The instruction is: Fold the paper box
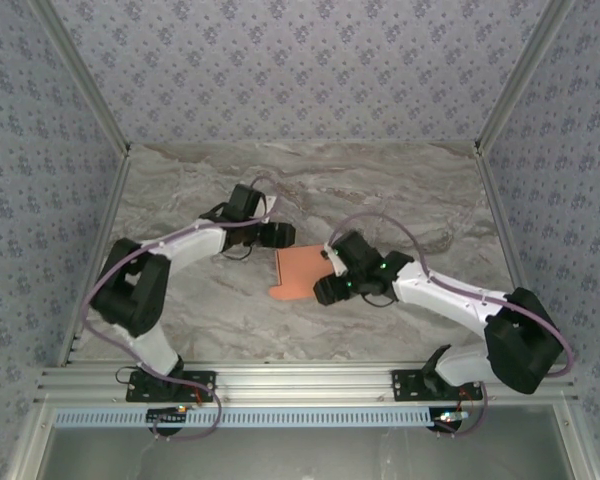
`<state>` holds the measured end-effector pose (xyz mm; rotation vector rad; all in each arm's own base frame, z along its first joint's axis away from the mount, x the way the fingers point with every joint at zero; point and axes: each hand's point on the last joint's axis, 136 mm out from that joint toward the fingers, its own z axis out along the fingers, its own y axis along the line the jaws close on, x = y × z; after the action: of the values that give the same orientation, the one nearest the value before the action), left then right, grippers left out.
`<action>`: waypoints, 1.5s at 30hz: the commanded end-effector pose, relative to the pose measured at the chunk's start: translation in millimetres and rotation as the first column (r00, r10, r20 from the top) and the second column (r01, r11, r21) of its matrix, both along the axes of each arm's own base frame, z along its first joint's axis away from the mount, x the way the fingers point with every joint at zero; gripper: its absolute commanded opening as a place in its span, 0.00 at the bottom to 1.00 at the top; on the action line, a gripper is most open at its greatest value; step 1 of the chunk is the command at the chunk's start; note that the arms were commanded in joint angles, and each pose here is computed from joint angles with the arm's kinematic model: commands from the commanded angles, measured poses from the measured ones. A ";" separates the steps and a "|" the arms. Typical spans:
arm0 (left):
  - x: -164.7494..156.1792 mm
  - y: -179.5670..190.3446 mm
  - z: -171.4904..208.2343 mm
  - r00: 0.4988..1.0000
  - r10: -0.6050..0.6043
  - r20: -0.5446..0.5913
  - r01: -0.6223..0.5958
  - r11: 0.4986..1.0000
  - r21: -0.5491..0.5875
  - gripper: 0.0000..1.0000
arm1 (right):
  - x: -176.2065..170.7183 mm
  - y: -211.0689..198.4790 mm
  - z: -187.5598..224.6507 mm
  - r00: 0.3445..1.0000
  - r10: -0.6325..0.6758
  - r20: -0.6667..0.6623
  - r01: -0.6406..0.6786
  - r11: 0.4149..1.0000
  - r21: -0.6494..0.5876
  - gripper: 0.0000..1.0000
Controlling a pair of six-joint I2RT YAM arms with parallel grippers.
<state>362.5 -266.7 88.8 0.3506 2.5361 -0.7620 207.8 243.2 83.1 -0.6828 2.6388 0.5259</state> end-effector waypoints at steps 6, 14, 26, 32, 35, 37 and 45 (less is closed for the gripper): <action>-16.1 -38.2 -7.3 0.968 -0.211 -0.137 0.192 0.972 -0.135 0.67 | -24.4 -8.3 -8.6 0.999 -0.031 -0.028 0.030 0.999 -0.034 0.66; -69.0 -20.9 -12.7 0.950 -0.215 -0.228 0.169 0.964 -0.206 0.64 | -35.7 -10.2 2.1 0.990 -0.003 -0.140 0.017 0.995 0.094 0.67; -83.6 -8.4 -15.9 0.966 -0.144 -0.213 0.100 0.974 -0.202 0.66 | -16.4 -22.1 -14.1 0.927 -0.244 -0.285 0.324 0.903 0.281 0.67; -73.2 -12.9 -23.0 0.959 -0.165 -0.229 0.130 0.978 -0.160 0.65 | -3.1 -15.6 -10.8 0.913 -0.282 -0.294 0.381 0.847 0.371 0.67; -70.6 -15.7 -26.2 0.956 -0.174 -0.236 0.140 0.978 -0.153 0.63 | 2.3 -15.2 -14.2 0.908 -0.290 -0.303 0.396 0.831 0.392 0.66; -71.6 -18.2 -28.8 0.952 -0.185 -0.242 0.154 0.978 -0.144 0.61 | 5.8 -14.5 -16.6 0.905 -0.295 -0.306 0.404 0.821 0.403 0.64; -77.8 -21.5 -43.9 0.930 -0.221 -0.294 0.191 0.973 -0.129 0.48 | 9.4 -15.3 -29.1 0.896 -0.304 -0.323 0.422 0.808 0.412 0.52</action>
<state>287.3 -285.8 45.0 0.4645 2.7503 -1.0801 214.9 225.5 52.5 0.0424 2.6202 1.0976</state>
